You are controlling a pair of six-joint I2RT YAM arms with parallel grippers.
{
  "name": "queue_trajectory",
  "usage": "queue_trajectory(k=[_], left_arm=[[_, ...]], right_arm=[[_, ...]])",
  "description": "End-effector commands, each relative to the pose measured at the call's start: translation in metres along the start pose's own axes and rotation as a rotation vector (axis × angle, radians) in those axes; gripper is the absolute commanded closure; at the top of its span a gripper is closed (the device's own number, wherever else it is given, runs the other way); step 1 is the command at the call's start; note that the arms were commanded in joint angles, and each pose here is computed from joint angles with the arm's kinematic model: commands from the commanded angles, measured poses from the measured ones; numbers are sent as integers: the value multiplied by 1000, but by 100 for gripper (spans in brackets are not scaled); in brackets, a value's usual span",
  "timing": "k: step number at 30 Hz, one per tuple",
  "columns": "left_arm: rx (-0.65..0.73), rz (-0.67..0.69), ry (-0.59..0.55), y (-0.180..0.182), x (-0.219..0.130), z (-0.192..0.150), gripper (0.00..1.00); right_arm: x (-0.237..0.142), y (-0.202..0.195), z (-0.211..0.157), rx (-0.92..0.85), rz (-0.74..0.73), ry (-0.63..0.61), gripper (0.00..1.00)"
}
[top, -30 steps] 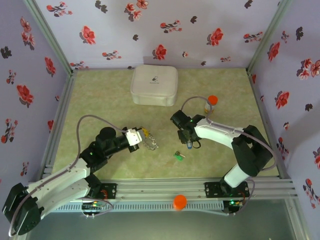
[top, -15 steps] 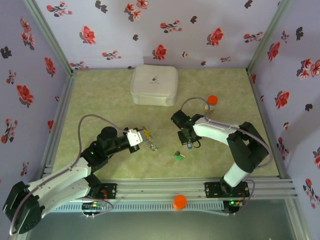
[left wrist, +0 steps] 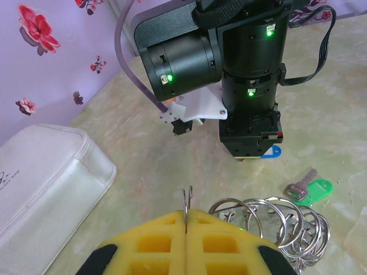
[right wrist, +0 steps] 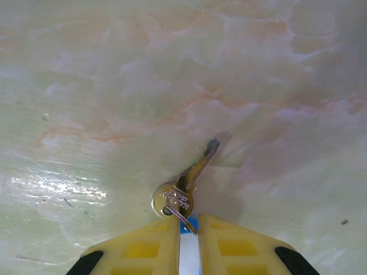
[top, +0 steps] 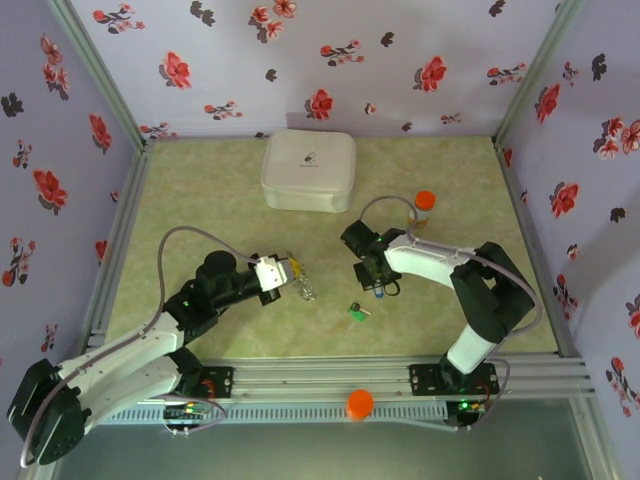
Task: Put the keys on the keyring
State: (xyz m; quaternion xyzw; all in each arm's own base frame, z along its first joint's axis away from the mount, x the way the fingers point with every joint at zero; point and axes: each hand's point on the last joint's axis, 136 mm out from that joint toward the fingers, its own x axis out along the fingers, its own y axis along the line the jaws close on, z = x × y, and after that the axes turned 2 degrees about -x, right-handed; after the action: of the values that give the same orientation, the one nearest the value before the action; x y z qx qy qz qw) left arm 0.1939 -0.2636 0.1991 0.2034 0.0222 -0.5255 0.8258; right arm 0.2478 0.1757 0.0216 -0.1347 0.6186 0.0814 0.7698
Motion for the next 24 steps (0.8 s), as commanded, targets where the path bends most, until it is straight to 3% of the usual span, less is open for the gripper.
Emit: queue_trajectory(k=[1,10,13,16,20,24], left_arm=[[7,9,-67,9,-1,25,100],[7,4,-65,8,-1,26,100],[6,2,-63,8,-1,25,100],[-4,-1,-58,7,0,24,100],[-71,-7,-53,7,1,23,100],[-162,-96,-18,-6,2,21,100]], right_arm=[[-1,4,8,6,21,-9,83],[-4,4,9,3,26,-16,91],[-9,7,11,-2,45,-25,100],[-21,7,17,-10,60,-65,100],[-50,11,32,-37,122,-200,100],[-100,26,55,-99,281,-473,100]])
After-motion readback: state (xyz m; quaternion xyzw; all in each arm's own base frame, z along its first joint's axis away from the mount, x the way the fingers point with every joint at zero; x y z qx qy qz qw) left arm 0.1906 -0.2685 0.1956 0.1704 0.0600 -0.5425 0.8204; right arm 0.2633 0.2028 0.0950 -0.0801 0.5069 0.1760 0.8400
